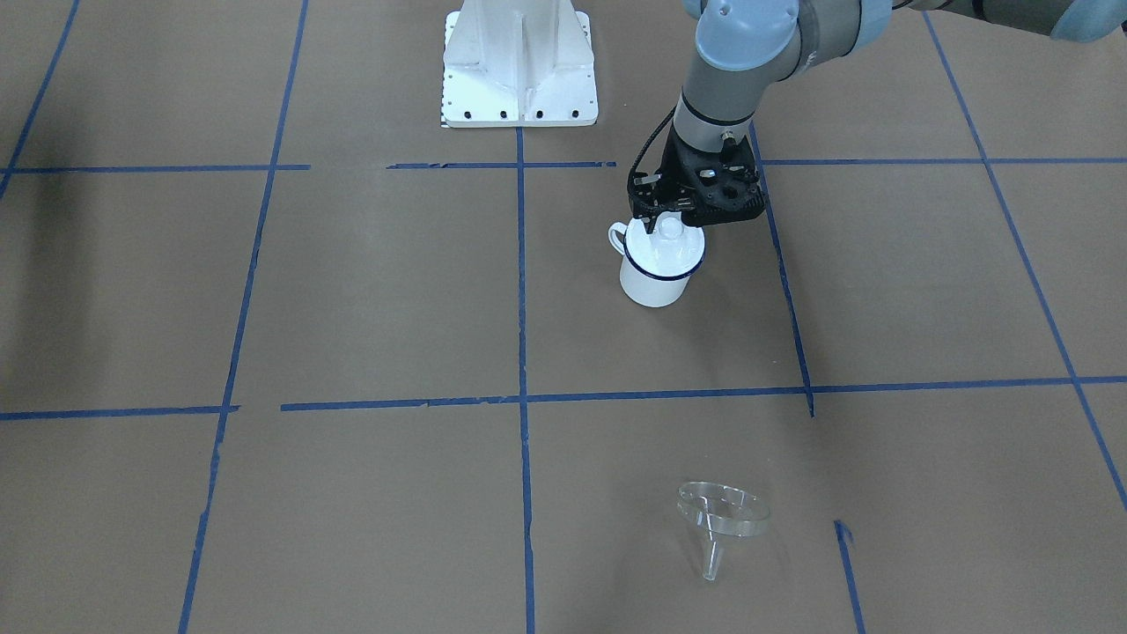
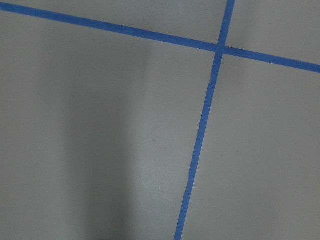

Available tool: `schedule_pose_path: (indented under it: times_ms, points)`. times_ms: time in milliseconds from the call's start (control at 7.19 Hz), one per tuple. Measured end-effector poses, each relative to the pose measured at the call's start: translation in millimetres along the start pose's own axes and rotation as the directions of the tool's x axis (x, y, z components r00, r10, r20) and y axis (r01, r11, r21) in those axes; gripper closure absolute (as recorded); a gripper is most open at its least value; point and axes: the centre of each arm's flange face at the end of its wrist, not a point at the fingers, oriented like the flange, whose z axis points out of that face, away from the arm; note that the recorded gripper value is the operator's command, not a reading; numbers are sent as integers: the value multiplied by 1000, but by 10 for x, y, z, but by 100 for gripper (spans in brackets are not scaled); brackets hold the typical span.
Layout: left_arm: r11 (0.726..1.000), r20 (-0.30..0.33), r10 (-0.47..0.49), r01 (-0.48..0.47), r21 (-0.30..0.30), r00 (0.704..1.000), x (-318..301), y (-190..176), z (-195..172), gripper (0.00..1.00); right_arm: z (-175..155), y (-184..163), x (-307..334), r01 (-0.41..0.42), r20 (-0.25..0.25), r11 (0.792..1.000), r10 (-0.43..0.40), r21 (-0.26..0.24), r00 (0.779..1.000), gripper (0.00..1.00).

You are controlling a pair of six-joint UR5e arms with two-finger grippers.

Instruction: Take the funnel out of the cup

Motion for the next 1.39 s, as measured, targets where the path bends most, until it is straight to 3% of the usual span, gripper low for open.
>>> schedule_pose_path:
  times_ms: [139,417,556,834,974,1113,1391]
  points:
    - [1000,-3,13,-13,3,1000,-9,-2,-20,1,0,0,0,0,0,1000,0,0,1000,0]
    - [989,-2,144,-144,39,990,-300,-173,-177,1,0,0,0,0,0,1000,0,0,1000,0]
    - [968,9,243,-243,64,970,-751,-421,-300,1,0,0,0,0,0,1000,0,0,1000,0]
    - [911,38,403,-405,71,914,-2307,-968,-611,0,0,0,0,0,0,1000,0,0,1000,0]
    - [908,70,410,-414,67,910,-3216,-1116,-776,0,0,0,0,0,0,1000,0,0,1000,0]
    - [921,104,380,-386,56,919,-4093,-1156,-885,0,0,0,0,0,0,1000,0,0,1000,0]
    - [973,101,223,-227,34,970,-5559,-994,-973,0,0,0,0,0,0,1000,0,0,1000,0]
